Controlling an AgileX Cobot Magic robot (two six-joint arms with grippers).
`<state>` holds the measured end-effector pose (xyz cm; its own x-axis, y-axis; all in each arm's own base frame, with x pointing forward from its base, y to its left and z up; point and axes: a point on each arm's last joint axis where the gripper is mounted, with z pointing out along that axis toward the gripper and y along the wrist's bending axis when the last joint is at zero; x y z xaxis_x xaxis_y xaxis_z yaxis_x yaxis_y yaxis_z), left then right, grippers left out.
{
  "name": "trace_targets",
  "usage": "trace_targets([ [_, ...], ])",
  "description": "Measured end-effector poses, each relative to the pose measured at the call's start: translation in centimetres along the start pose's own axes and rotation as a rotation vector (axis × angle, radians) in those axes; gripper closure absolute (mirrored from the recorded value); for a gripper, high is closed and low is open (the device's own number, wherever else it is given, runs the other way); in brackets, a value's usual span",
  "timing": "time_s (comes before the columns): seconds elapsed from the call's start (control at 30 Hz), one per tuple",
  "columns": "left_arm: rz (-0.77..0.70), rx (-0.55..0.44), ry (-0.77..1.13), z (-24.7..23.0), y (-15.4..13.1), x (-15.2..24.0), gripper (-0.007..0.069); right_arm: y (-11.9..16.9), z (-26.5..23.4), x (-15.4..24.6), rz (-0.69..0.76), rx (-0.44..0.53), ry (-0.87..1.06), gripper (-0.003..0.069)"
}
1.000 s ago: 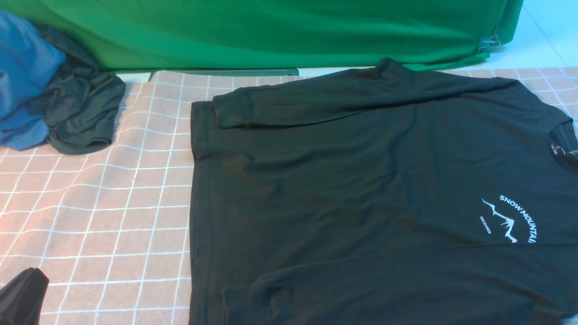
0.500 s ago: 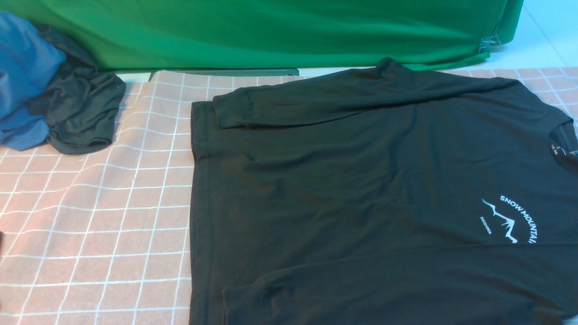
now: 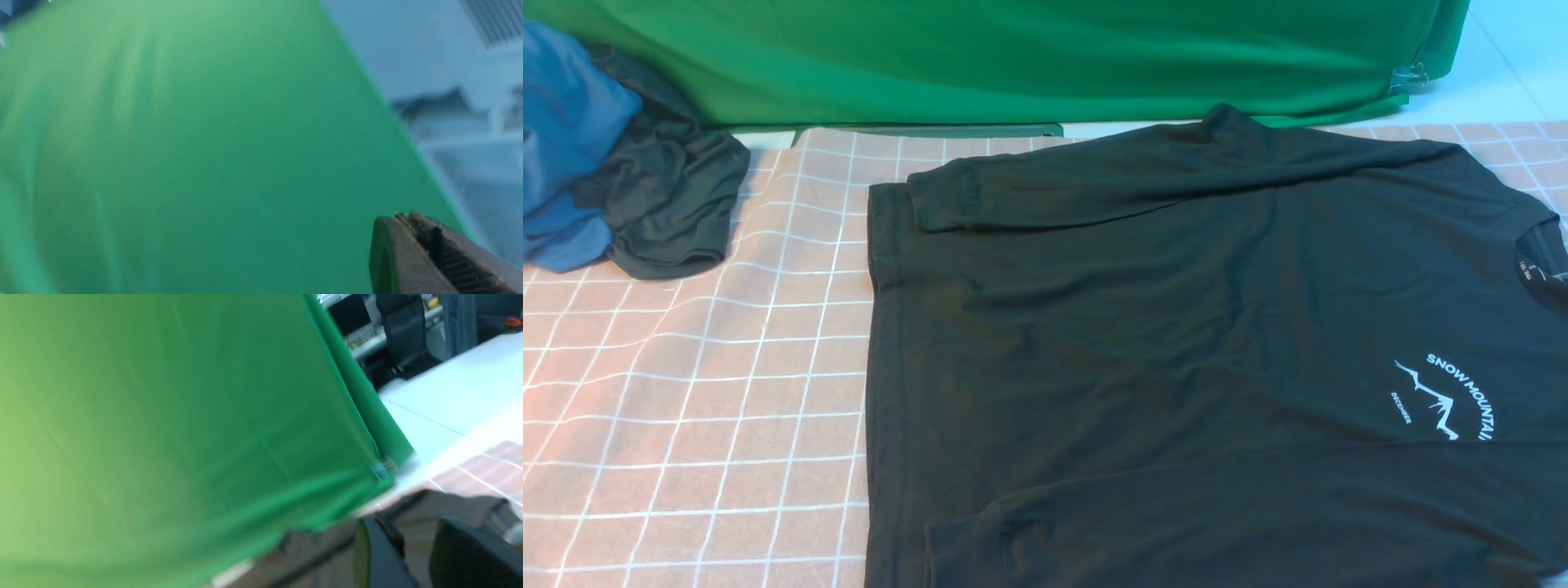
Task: Fold a long-sleeved shirt over a pink coffee tablecloth.
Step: 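Grasp the left edge of the dark T-shirt lying flat on the table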
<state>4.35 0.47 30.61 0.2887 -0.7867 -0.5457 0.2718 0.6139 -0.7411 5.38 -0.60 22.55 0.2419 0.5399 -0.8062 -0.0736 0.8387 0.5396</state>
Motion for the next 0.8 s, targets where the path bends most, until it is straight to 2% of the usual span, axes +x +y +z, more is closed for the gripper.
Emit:
trace_targets([
  [0.03, 0.011, -0.063, 0.085, 0.8, -0.6, -0.1, 0.0611, 0.0, 0.0, -0.1, 0.005, -0.003, -0.013, 0.0423],
  [0.07, 0.016, -0.076, 0.102, 0.9, -0.7, -0.1, 0.0611, 0.0, 0.0, -0.1, 0.005, -0.004, -0.016, 0.0424],
  [0.1, 0.042, -0.130, 0.172, 1.7, -1.2, -0.2, 0.0611, 0.1, 0.0, -0.3, 0.011, -0.008, -0.033, 0.0424],
  [0.13, 0.112, -0.234, 0.317, 2.9, -1.5, 0.0, 0.0611, 0.2, 0.0, -0.7, 0.048, -0.020, -0.078, 0.0424],
  [0.23, 0.251, -0.405, 0.619, 5.5, -1.0, 1.2, 0.0611, 0.9, 0.0, -1.8, 0.149, -0.060, -0.127, 0.0424],
  [0.33, 0.292, -0.512, 0.867, 7.3, 0.4, 3.0, 0.0611, 3.4, 0.5, -4.6, 0.101, -0.114, -0.060, 0.0432],
  [0.37, 0.289, -0.552, 0.966, 7.9, 1.2, 4.0, 0.0611, 4.6, 1.1, -5.8, 0.043, -0.122, 0.005, 0.0449],
  [0.4, 0.297, -0.553, 0.984, 8.0, 1.4, 4.1, 0.0611, 5.1, 1.3, -6.3, 0.031, -0.124, 0.031, 0.0460],
  [0.47, 0.296, -0.590, 1.178, 9.0, 3.4, 6.4, 0.0611, 8.2, 3.5, -9.3, -0.166, -0.139, 0.222, 0.0557],
  [0.53, 0.303, -0.571, 1.280, 9.4, 4.5, 7.7, 0.0611, 10.3, 5.8, -10.4, -0.320, -0.164, 0.426, 0.0613],
  [0.57, 0.288, -0.560, 1.329, 9.6, 4.9, 8.4, 0.0613, 11.2, 7.4, -10.3, -0.394, -0.181, 0.553, 0.0619],
  [0.6, 0.274, -0.562, 1.345, 9.7, 5.1, 8.6, 0.0613, 11.2, 7.4, -10.3, -0.394, -0.181, 0.553, 0.0619],
  [0.67, 0.255, -0.525, 1.464, 10.0, 5.7, 10.4, 0.0613, 13.1, 10.1, -9.1, -0.512, -0.225, 0.849, 0.0620],
  [0.8, 0.281, -0.501, 1.597, 9.8, 5.6, 12.9, 0.0613, 13.8, 11.5, -6.5, -0.570, -0.270, 1.036, 0.0620],
])
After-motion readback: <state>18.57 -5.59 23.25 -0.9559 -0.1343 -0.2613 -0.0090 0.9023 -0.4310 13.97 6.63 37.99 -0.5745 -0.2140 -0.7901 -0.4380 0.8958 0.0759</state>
